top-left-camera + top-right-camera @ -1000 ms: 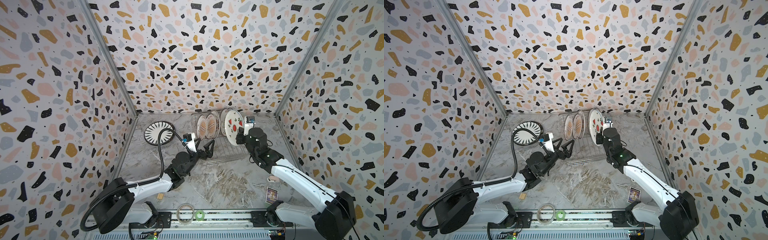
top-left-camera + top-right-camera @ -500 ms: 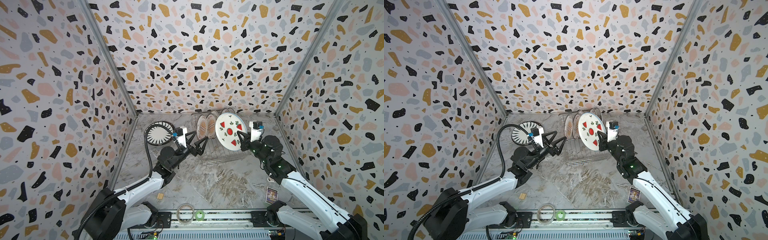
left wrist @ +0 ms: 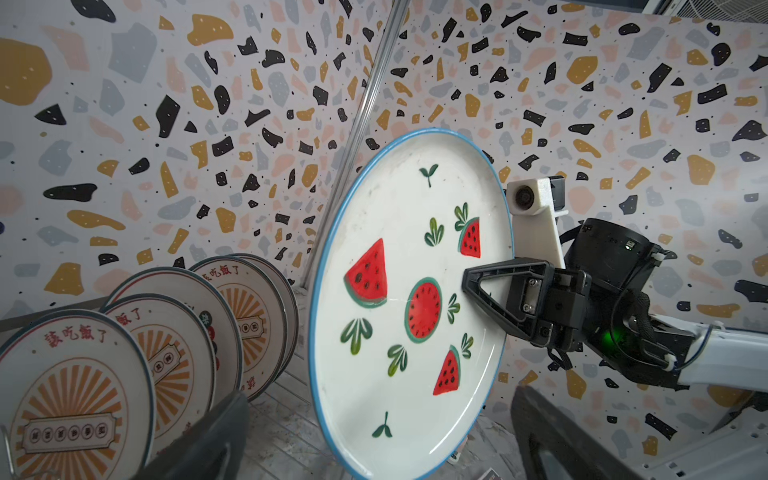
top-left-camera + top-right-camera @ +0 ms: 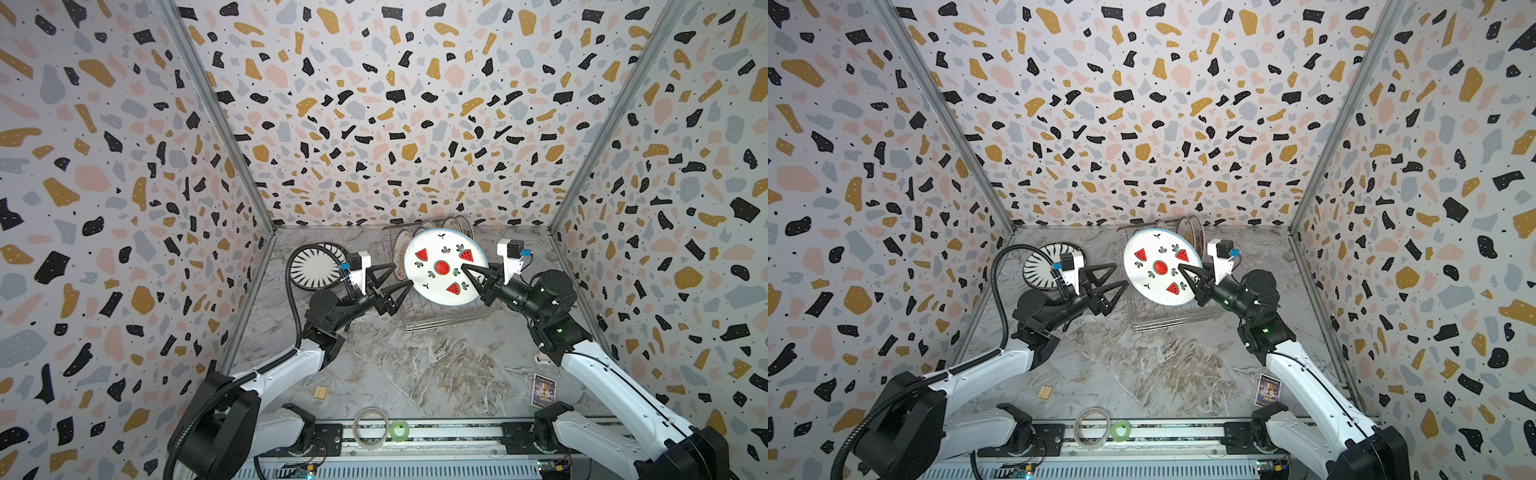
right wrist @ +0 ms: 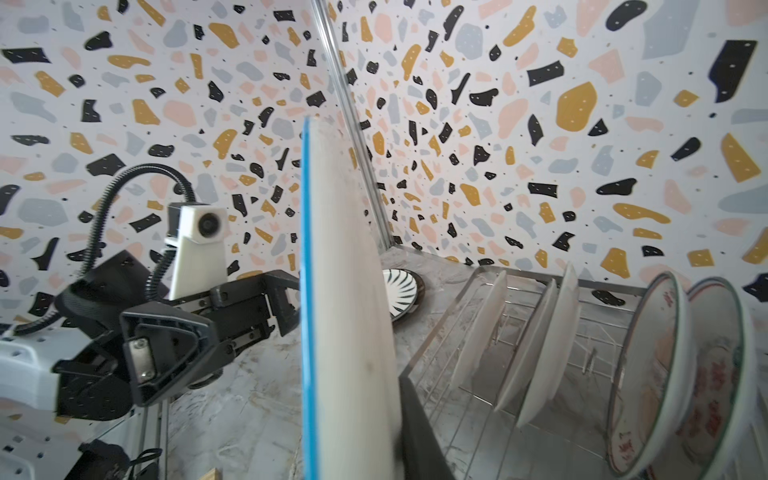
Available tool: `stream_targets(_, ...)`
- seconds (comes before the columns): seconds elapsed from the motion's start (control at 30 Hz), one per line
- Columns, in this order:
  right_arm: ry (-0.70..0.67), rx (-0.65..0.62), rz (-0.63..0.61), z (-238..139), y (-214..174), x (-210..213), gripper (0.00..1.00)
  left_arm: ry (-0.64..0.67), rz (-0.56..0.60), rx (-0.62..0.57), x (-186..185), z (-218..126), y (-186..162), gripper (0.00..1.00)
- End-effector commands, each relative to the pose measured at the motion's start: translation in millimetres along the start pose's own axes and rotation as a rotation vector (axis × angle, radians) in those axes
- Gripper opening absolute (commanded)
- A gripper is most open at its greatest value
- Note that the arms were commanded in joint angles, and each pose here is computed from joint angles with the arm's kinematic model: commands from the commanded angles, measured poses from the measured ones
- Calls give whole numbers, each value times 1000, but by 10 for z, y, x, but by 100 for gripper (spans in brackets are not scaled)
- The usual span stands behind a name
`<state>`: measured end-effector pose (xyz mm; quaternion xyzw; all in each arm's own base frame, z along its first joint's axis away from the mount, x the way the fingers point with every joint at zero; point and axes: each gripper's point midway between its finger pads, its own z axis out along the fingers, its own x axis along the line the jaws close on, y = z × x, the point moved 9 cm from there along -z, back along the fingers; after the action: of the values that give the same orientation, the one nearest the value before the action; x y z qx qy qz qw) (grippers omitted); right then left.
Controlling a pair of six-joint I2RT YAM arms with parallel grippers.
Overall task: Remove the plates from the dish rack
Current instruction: 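Grasp the watermelon plate's rim with the left gripper while the right holds it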
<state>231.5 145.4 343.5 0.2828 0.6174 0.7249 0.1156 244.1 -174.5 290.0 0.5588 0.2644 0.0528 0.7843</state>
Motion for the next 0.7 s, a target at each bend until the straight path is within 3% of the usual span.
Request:
stream_targets(0.0,188,-133,-102,-55,313,239,3,-117,11,-43,-100,-19,44,100)
stream_targets(0.1,225,-130,-98,-30,298,243,3,-149,-7,-52,-114,-18,38,97)
stream_targets(0.17,233,-127,-93,-13,292,237,3,-156,-14,-52,-112,-16,31,89)
stream_targets(0.3,252,-125,-96,13,271,224,3,-168,-27,-47,-111,-16,11,63)
stream_targets(0.57,270,-107,-79,81,224,171,3,-148,-46,-45,-77,3,-3,42)
stream_targets(0.63,278,-98,-70,105,212,158,3,-134,-56,-49,-59,6,-8,22)
stream_targets(0.67,278,-94,-66,115,207,150,3,-127,-60,-52,-51,8,-7,19)
